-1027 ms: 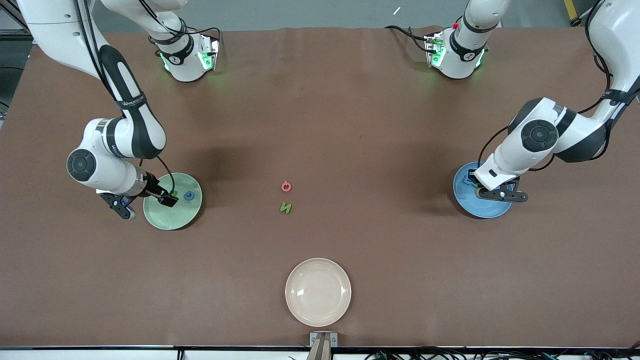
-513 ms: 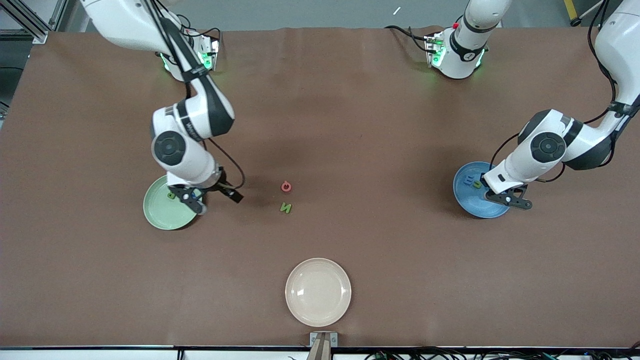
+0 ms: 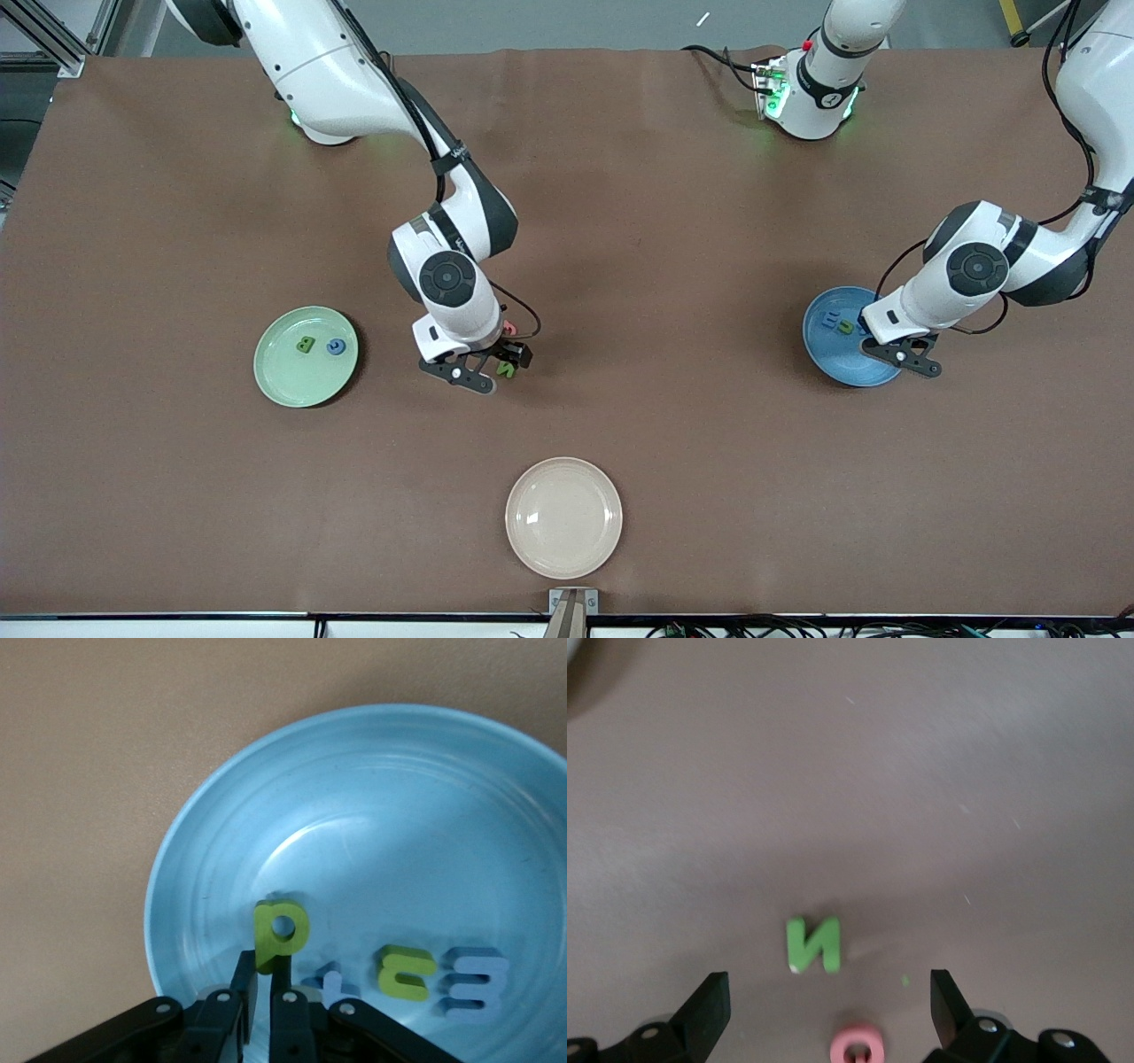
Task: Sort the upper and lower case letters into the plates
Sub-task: 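Lower the right gripper onto the green n and grasp it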
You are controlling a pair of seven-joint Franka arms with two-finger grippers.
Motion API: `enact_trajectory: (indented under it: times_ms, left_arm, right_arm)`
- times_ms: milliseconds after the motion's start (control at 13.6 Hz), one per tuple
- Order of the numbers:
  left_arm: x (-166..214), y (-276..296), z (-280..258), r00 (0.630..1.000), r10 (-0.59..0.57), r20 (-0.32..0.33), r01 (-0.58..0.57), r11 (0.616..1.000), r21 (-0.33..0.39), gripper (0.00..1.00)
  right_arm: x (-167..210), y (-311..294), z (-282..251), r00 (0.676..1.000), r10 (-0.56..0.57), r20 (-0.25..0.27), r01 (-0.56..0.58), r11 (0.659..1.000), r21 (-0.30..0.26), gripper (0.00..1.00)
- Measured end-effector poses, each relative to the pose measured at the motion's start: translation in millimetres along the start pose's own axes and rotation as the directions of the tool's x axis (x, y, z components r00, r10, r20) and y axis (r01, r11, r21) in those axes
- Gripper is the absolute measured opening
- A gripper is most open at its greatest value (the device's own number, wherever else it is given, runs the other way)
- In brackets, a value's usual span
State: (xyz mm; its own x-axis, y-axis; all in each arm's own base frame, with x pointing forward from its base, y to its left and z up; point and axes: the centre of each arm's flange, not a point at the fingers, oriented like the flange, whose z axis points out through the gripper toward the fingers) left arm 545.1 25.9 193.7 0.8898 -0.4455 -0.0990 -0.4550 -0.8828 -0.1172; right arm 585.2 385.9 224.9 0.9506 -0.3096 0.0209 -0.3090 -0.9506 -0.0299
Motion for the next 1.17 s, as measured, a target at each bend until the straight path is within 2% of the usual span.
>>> enact_trajectory:
  times_ms: [220,367,440,587,660,733,807,1027,1173]
  left_arm:
    - [1,-2,1,1.000,0.012,0.000,-0.012,1.000,0.001,0.10]
    - [1,-4,0,1.000,0.013,-0.001,-0.013,1.000,0.002,0.10]
    - [2,-5,0,1.000,0.013,-0.003,-0.013,1.000,0.003,0.16]
    - [3,-6,-2,1.000,0.012,-0.007,-0.012,1.000,0.006,0.39]
    - [4,-6,-4,1.000,0.012,-0.010,-0.012,1.000,0.007,0.51]
    - [6,-5,-6,1.000,0.014,-0.016,-0.014,1.000,0.008,0.59]
    - [8,-5,-10,1.000,0.013,-0.023,-0.013,1.000,0.007,0.70]
    - [10,-9,-24,0.999,-0.028,-0.037,0.027,0.999,-0.023,0.99]
    - [8,-15,-31,0.998,-0.051,-0.043,0.050,0.998,-0.031,1.00]
  right_arm:
    - [1,0,14,1.000,-0.011,-0.007,0.011,1.000,-0.001,0.96]
    - [-1,-1,30,0.999,0.043,-0.013,-0.043,0.999,0.007,0.96]
    - [-3,-1,39,0.998,0.061,-0.013,-0.061,0.998,0.008,0.89]
    - [-7,-2,52,0.996,0.085,-0.011,-0.085,0.996,0.003,0.83]
    - [-7,-4,51,0.995,0.094,-0.012,-0.094,0.996,0.005,0.76]
    - [-6,-5,49,0.995,0.099,-0.014,-0.099,0.995,0.008,0.75]
    - [-6,-5,49,0.994,0.106,-0.014,-0.106,0.994,0.008,0.68]
    - [-4,-7,43,0.990,0.140,-0.018,-0.139,0.990,0.015,0.34]
    - [-2,-6,44,0.988,0.154,-0.016,-0.154,0.988,0.015,0.33]
